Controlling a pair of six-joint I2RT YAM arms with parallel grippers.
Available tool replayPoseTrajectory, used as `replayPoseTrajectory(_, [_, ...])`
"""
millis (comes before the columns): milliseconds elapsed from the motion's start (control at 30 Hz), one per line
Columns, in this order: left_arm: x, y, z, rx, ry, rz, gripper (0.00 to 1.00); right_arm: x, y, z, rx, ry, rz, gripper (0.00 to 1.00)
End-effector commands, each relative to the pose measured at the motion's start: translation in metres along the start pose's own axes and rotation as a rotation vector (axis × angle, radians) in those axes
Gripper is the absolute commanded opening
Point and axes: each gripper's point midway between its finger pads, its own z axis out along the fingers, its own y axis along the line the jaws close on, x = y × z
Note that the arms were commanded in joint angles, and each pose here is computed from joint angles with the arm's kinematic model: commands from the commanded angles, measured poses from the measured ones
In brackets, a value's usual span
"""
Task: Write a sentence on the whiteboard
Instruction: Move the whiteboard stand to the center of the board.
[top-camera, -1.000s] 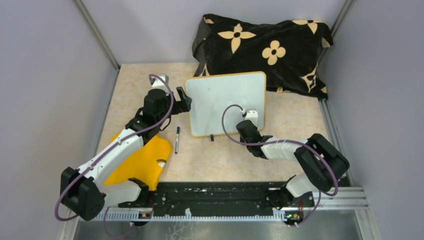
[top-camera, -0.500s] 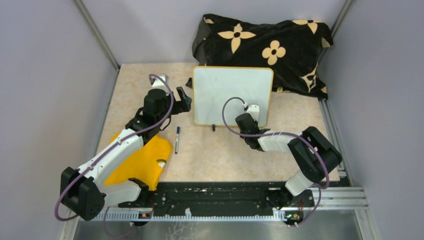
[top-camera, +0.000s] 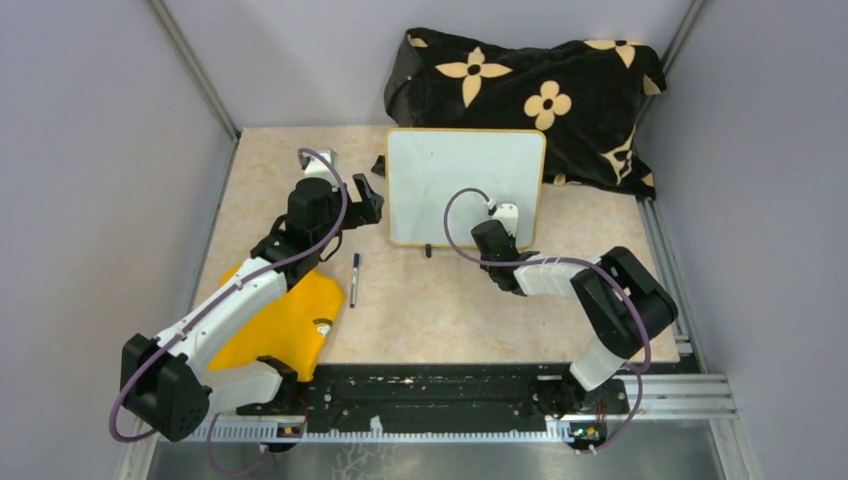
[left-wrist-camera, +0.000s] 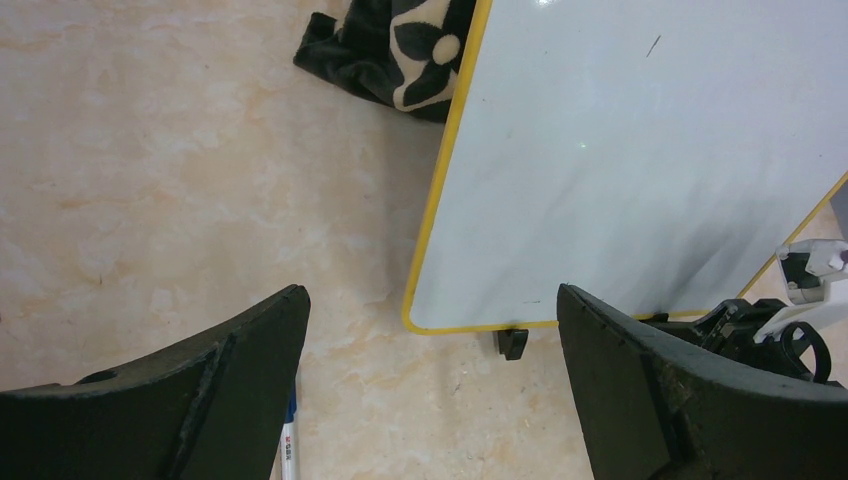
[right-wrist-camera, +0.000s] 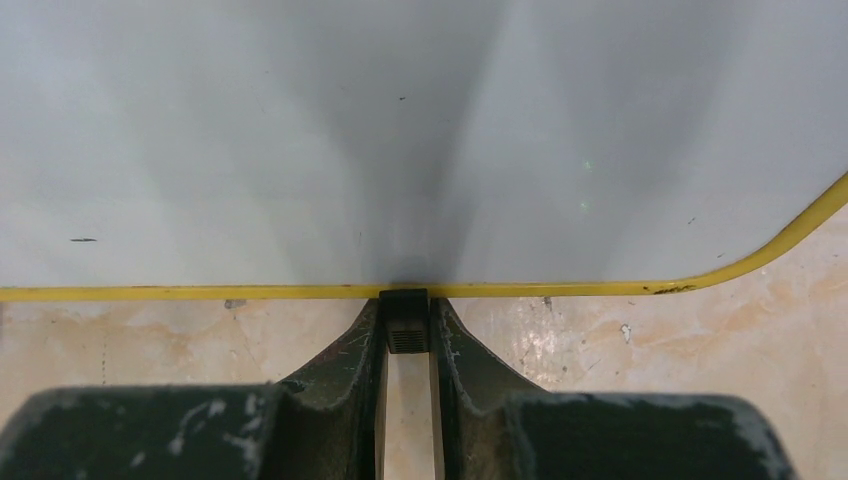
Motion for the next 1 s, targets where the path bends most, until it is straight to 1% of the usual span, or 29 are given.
replayPoseTrajectory(0, [-0.007, -0.005, -0.002, 0.017, -0.015, -0.004, 0.99, -0.01, -0.018, 0.003, 0.047, -0.017, 0.027, 0.0])
replayPoseTrajectory(167, [-0.007, -0.006, -0.002, 0.02, -0.015, -0.005, 0.99, -0.005, -0.02, 0.002, 0.041, -0.008, 0.029, 0.01])
replayPoseTrajectory(233, [-0.007, -0.006, -0.003, 0.02, -0.016, -0.005, 0.99, -0.006, -0.018, 0.0, 0.026, -0.013, 0.033, 0.08])
replayPoseTrajectory(300, [-0.008, -0.006, -0.003, 0.021, -0.017, -0.005, 0.99, -0.009, -0.017, -0.004, 0.008, -0.023, 0.04, 0.2])
replayPoseTrajectory(400, [-0.008, -0.006, -0.003, 0.021, -0.018, -0.006, 0.99, -0.017, -0.013, -0.011, -0.022, -0.038, 0.047, 0.34])
replayPoseTrajectory(533, [-0.008, -0.006, -0.003, 0.021, -0.018, -0.004, 0.99, -0.028, -0.009, -0.029, -0.061, -0.065, 0.055, 0.44])
replayPoseTrajectory(633, [-0.008, -0.005, -0.003, 0.015, -0.021, -0.002, 0.99, -0.032, -0.007, -0.046, -0.087, -0.08, 0.052, 0.47])
replayPoseTrajectory(767, [-0.009, -0.004, -0.003, 0.012, -0.023, 0.008, 0.99, -0.037, -0.004, -0.081, -0.142, -0.123, 0.047, 0.48])
replayPoseTrajectory(967, [-0.007, 0.007, 0.0, -0.039, -0.027, 0.03, 0.99, -0.048, 0.003, -0.135, -0.271, -0.239, 0.047, 0.48])
